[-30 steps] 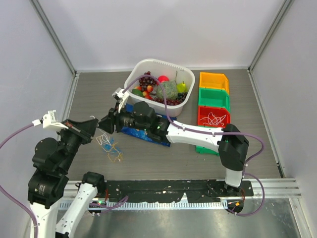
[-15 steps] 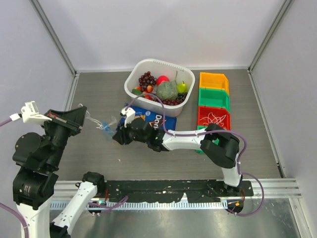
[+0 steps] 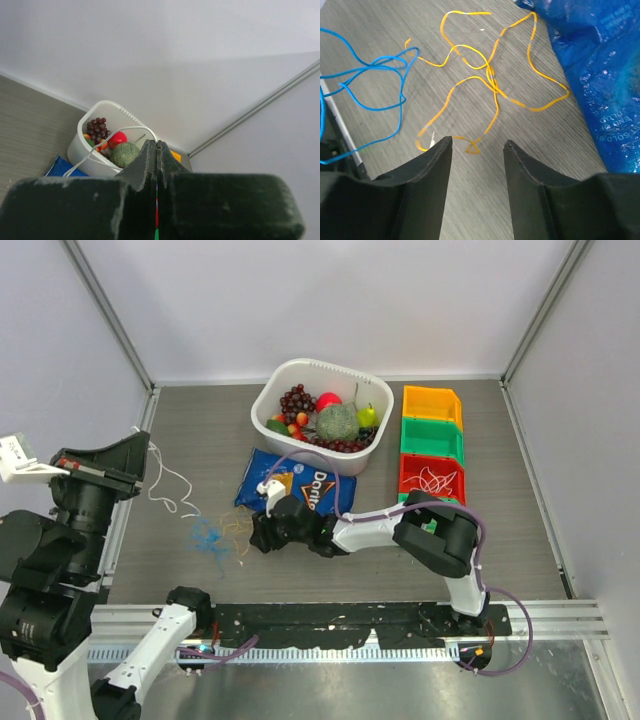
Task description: Untangle the cables
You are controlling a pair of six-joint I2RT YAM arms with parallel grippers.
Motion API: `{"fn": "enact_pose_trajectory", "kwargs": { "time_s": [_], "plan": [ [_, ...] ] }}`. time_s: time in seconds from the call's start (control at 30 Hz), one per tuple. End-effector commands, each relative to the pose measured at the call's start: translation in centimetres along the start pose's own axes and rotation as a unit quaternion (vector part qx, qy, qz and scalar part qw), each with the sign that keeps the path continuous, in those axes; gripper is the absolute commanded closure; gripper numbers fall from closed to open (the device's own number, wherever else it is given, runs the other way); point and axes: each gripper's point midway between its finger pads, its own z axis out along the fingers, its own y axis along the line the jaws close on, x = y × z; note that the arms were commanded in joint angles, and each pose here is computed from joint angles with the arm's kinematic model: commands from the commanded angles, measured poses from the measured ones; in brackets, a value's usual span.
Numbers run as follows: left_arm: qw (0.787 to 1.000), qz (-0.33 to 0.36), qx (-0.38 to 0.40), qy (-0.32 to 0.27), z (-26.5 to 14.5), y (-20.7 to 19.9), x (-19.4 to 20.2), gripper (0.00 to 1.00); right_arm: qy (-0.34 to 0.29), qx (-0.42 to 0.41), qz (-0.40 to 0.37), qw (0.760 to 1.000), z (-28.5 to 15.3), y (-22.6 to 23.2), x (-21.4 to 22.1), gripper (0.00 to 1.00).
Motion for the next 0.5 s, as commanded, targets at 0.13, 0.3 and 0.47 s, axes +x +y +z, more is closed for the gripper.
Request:
{"fn": "enact_pose_trajectory", "kwargs": {
  "time_s": [0.13, 0.3, 0.47],
  "plan": [
    [0.999, -0.003, 0.035, -0.037, -0.4, -2.3, -2.7, 1.00, -0.100, -0.149, -0.064, 0.982, -4.9, 8.9, -10.4, 0.38],
    [0.998, -0.015, 0.049, -0.031, -0.2, -2.9, -2.5, 1.00, -0.144, -0.231, -0.090, 0.958, -5.7, 13.8, -14.4, 0.35],
    [0.997, -0.029, 0.064, -0.026, -0.2, -3.7, -2.5, 1.00, -0.154, -0.256, -0.100, 0.949, -4.4, 16.0, -15.2, 0.35]
  ]
}}
